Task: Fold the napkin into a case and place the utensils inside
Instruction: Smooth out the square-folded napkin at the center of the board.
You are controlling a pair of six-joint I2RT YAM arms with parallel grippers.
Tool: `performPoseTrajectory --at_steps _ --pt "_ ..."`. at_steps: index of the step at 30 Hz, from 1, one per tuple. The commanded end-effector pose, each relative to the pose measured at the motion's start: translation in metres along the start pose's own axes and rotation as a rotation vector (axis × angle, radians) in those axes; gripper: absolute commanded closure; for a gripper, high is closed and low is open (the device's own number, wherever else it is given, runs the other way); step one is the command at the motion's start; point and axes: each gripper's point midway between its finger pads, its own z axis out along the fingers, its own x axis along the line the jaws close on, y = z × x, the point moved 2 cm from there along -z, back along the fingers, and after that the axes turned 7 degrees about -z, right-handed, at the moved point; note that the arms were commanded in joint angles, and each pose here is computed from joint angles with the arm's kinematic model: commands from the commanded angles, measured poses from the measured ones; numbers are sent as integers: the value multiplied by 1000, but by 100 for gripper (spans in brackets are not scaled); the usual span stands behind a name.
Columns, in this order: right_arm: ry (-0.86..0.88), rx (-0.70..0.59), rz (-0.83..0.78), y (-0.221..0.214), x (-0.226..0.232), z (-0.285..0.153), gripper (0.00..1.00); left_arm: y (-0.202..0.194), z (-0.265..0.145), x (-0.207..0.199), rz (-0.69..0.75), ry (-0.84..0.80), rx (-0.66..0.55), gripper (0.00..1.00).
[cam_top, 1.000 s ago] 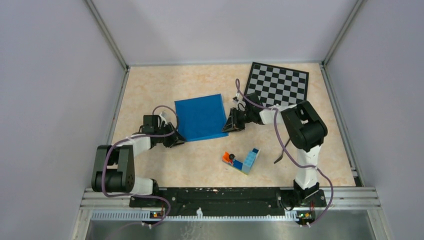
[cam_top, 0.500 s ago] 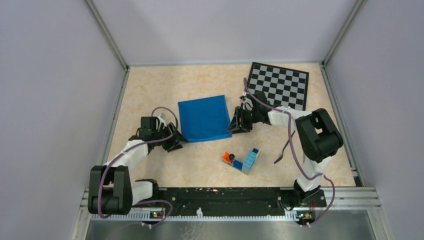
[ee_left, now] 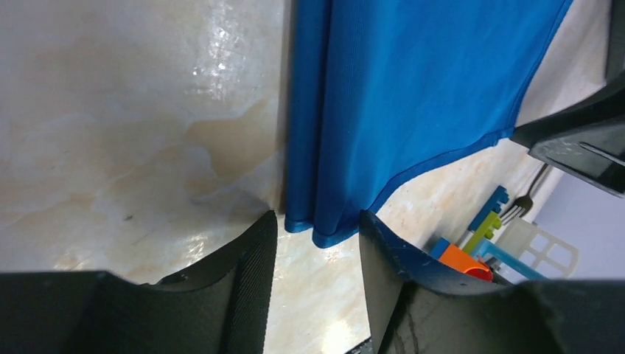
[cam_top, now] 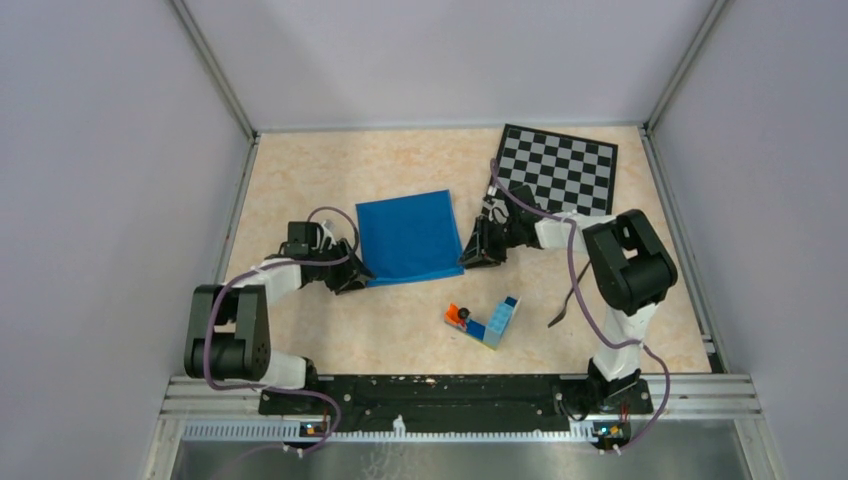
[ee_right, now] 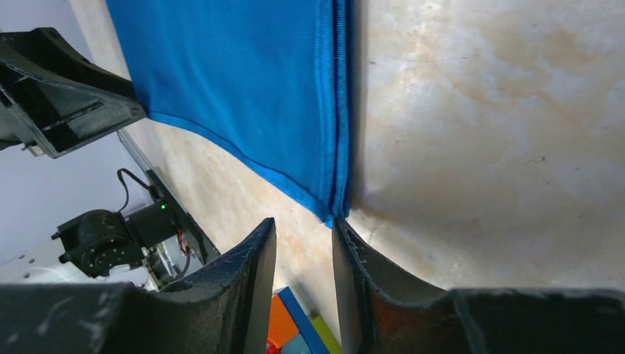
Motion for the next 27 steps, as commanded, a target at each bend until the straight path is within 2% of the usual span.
performPoseTrajectory --at_steps 1,9,17,23,27 --pt "17 -24 -28 13 3 4 66 10 12 7 40 -3 -37 52" --pt "28 -21 -22 10 2 6 68 -1 17 29 18 65 -24 67" --pt "31 -36 -37 12 11 -4 66 -7 16 30 16 58 -17 71" --pt "28 -47 -51 11 15 -11 69 -9 15 31 15 56 -11 71" --pt "26 -59 -63 13 19 -15 66 -9 15 31 16 54 -13 71"
